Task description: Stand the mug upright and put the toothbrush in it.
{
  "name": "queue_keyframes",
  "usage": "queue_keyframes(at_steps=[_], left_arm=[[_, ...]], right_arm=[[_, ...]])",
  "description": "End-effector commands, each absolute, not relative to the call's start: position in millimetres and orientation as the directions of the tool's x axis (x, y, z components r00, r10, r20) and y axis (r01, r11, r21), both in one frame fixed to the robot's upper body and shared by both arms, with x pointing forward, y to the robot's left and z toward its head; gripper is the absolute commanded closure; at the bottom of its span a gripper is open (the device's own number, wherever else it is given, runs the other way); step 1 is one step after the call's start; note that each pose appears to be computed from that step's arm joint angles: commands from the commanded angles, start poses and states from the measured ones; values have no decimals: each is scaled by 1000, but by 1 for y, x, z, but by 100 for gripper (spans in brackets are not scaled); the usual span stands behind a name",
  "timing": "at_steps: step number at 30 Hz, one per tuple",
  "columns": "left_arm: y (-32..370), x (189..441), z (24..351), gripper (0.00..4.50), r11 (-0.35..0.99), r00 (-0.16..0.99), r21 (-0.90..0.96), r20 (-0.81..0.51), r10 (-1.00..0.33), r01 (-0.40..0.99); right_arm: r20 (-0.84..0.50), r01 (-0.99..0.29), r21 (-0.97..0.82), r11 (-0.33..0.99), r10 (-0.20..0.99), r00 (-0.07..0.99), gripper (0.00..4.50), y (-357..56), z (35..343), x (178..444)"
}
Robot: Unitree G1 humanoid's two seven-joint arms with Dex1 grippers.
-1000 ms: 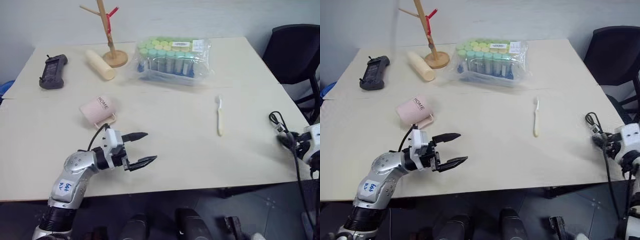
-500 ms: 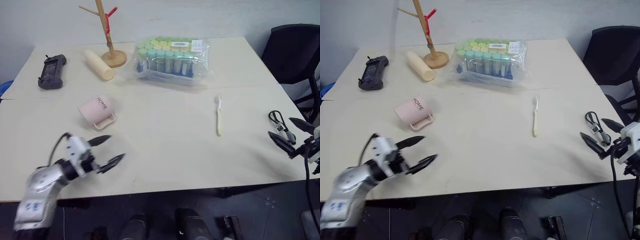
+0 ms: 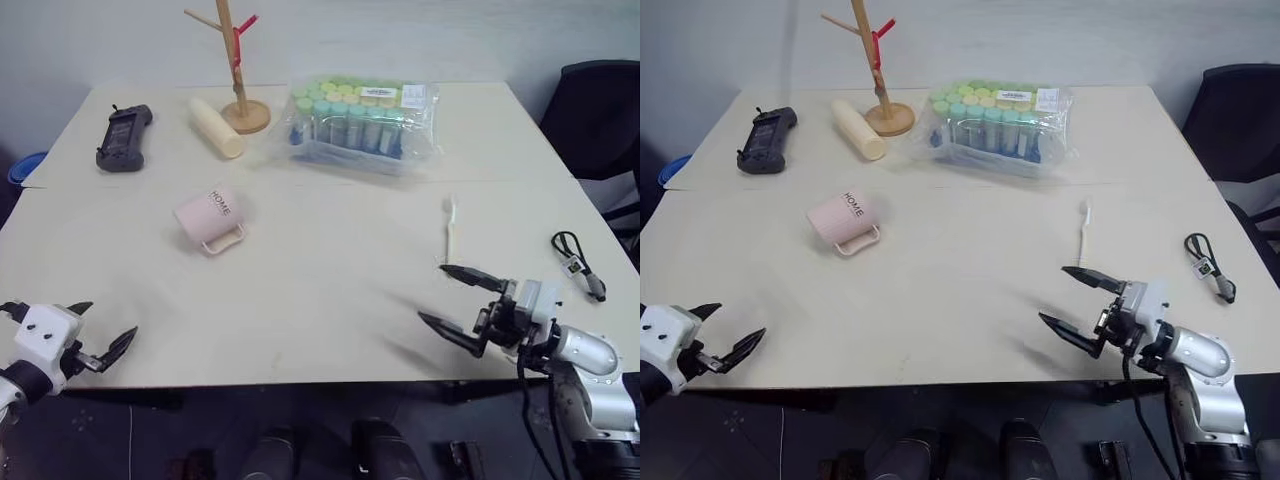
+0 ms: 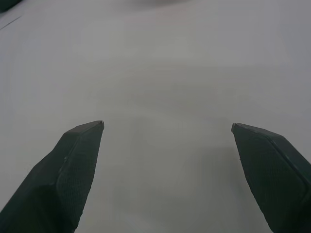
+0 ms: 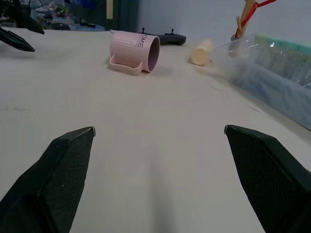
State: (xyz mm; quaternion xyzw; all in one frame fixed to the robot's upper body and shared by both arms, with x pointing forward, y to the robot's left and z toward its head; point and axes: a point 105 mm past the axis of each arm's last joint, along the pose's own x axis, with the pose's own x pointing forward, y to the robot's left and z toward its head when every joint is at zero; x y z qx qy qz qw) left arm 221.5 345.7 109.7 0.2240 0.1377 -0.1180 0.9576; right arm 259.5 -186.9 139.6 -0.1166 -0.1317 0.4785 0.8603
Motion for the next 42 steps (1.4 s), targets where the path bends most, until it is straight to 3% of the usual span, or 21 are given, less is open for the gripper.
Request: queue_keyframes(at_steps=[1,5,16,20,29,33,42], left_arm=[[306,235,133,0,843,921,387,-258,-292,375],[260,260,146,0,795,870,357,-261,-419,490],[195,336,153,0,785,810,276,-395,-433,555],[193,365,154,0,775,823,354,-444,-354,524],[196,384,138,0,713,750,399,-604,-269,577],[197,388,120,84,691,681,355,-680,-273,630],[225,399,115,337,653,637,365,-733,-238,664]], right_arm=[[128,-805,-343,484,873,471,4,-177,141,255],[123,-800,-348,489,870,478,4,-181,141,258],[144,-775,-342,532,844,516,4,-183,143,264],[157,-760,-343,551,832,532,4,-182,144,264],[164,-725,-343,597,798,579,4,-187,142,259],[170,-718,-344,605,792,587,0,-185,141,259],[171,-696,-359,622,777,606,0,-192,142,260]])
